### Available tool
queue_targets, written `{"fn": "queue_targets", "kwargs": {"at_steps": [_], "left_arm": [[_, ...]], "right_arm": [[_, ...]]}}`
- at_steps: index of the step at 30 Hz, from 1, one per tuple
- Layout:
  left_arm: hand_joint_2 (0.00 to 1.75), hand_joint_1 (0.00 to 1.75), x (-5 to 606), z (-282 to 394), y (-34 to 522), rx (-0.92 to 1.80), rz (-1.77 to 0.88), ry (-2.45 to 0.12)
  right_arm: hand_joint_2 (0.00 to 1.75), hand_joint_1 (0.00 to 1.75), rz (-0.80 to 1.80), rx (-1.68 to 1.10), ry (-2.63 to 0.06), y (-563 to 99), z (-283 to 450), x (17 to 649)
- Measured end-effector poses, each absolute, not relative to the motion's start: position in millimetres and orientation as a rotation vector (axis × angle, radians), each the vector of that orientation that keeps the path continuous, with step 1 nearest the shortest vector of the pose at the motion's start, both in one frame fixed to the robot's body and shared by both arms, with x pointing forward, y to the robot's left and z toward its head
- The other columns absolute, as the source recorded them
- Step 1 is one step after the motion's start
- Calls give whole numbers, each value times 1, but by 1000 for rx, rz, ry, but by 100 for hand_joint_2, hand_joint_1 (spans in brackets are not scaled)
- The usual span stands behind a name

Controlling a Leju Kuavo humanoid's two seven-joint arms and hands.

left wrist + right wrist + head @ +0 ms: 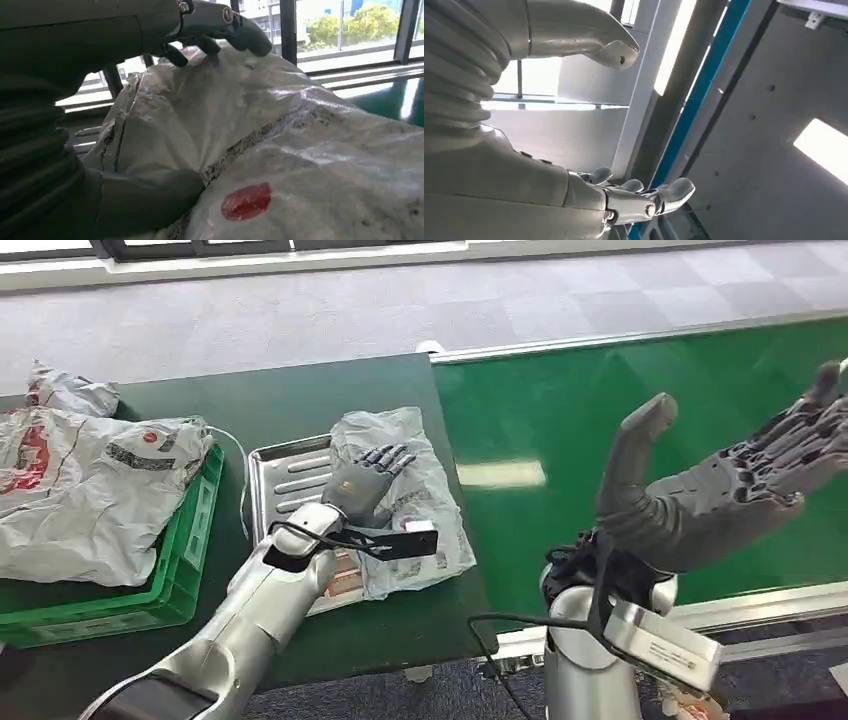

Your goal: Moved the parcel from conveyor to table for the left to box.

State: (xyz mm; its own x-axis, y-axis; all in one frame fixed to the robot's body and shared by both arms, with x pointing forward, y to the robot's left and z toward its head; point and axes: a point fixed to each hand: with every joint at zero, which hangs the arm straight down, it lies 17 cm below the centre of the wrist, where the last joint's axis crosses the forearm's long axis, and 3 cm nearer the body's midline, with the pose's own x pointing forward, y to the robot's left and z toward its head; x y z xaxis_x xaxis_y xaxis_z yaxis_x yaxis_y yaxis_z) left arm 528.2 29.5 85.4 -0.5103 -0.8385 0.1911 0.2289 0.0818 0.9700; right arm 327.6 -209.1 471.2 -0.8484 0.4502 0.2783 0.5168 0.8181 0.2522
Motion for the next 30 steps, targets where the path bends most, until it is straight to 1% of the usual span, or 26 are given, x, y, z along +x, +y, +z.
{"fn": "queue_targets", "kwargs": {"at_steps": [4,8,30], "left_arm": [[175,175,520,72,25,569,-1627,-1458],[175,175,511,61,20,443,-1681,-1415],[175,175,520,65,27,399,-1745,-1369]], "right_arm": [[175,0,-475,-737,-2784,-209,468,332],[175,0,-477,-723,-2773,-208,465,335],[175,0,-469,-742,-2760,-211,462,338]]}}
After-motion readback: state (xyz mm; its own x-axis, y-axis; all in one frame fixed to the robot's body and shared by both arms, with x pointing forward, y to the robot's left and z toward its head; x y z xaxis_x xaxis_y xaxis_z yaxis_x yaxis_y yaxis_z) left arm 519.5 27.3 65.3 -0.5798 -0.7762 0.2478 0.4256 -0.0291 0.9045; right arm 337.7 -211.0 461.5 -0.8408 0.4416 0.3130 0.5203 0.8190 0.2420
